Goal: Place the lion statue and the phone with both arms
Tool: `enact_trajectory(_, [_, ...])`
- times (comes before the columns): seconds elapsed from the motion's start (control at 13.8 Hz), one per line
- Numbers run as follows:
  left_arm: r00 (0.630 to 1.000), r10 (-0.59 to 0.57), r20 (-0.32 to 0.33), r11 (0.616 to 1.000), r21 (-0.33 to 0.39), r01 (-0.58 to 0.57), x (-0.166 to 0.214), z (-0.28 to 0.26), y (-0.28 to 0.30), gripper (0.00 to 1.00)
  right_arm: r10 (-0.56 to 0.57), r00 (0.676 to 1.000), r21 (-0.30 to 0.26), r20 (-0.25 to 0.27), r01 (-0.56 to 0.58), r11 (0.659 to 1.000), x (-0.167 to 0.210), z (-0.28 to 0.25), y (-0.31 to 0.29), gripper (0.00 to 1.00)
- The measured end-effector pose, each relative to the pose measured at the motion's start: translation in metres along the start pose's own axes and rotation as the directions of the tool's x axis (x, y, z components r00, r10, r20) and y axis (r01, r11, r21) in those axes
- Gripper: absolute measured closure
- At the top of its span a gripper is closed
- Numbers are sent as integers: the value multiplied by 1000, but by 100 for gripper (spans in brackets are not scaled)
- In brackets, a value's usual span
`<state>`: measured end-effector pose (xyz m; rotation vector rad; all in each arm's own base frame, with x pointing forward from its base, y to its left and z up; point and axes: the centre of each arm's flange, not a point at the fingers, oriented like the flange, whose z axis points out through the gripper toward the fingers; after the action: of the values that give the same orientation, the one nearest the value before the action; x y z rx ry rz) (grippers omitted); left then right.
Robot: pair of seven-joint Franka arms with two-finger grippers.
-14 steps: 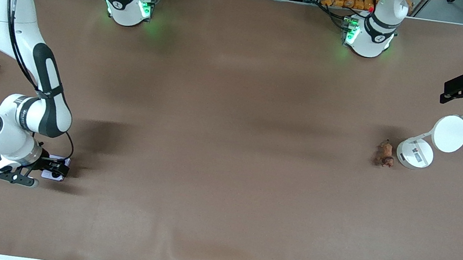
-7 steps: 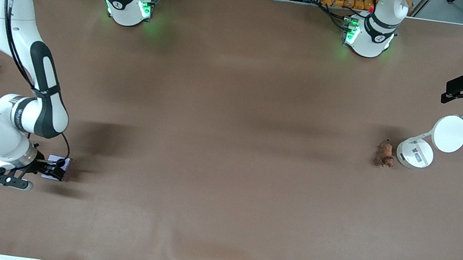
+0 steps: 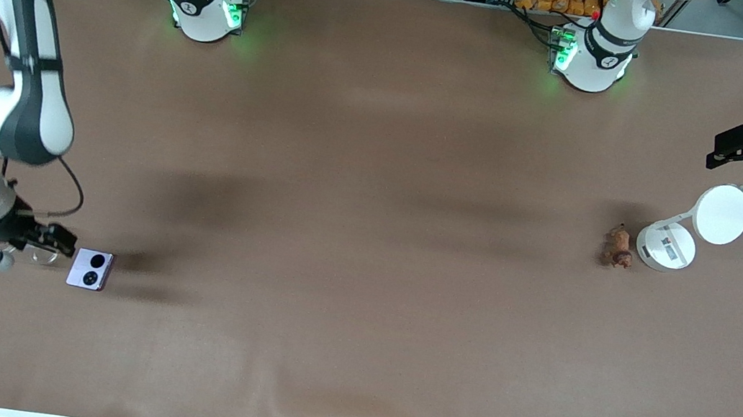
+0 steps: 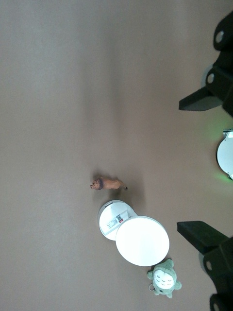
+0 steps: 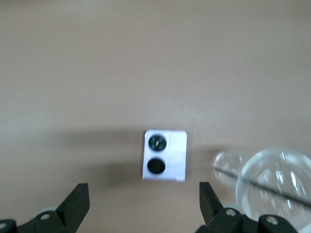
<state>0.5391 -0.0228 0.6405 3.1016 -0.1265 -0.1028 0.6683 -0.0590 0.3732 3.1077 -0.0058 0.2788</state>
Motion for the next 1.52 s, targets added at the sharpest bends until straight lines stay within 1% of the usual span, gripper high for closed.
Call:
enact_trajectory(0.14, [1000,0,0,1000,22,0,0,0,-1,0,-5,1000,4,6,4,1000,-23,-31,-5,0])
enact_trajectory(0.29, [1000,1,-3,999,48,-1,0,-1,-3,0,-3,999,8,40,3,1000,-38,-67,-6,0])
enact_trajectory(0.51, [1000,1,-11,998,58,-1,1,-2,-4,0,5,998,14,70,-6,1000,-56,-127,-6,0])
enact_trajectory(0.8, [1000,1,-17,998,58,0,2,-3,-4,0,87,990,11,110,-89,996,-82,-196,-10,0])
enact_trajectory(0.87, [1000,0,-17,998,58,1,2,-2,-4,0,103,988,9,115,-104,994,-83,-210,-11,0])
enact_trajectory(1.08, [1000,2,-14,998,58,-2,3,-1,-3,0,116,987,8,109,-118,993,-80,-244,-8,0])
enact_trajectory(1.3, [1000,3,-14,998,58,-2,4,0,-3,0,123,984,6,131,-125,992,-81,-259,-4,0])
enact_trajectory(1.52, [1000,3,-14,998,58,-2,4,0,-3,0,123,984,6,132,-125,992,-81,-276,-4,0])
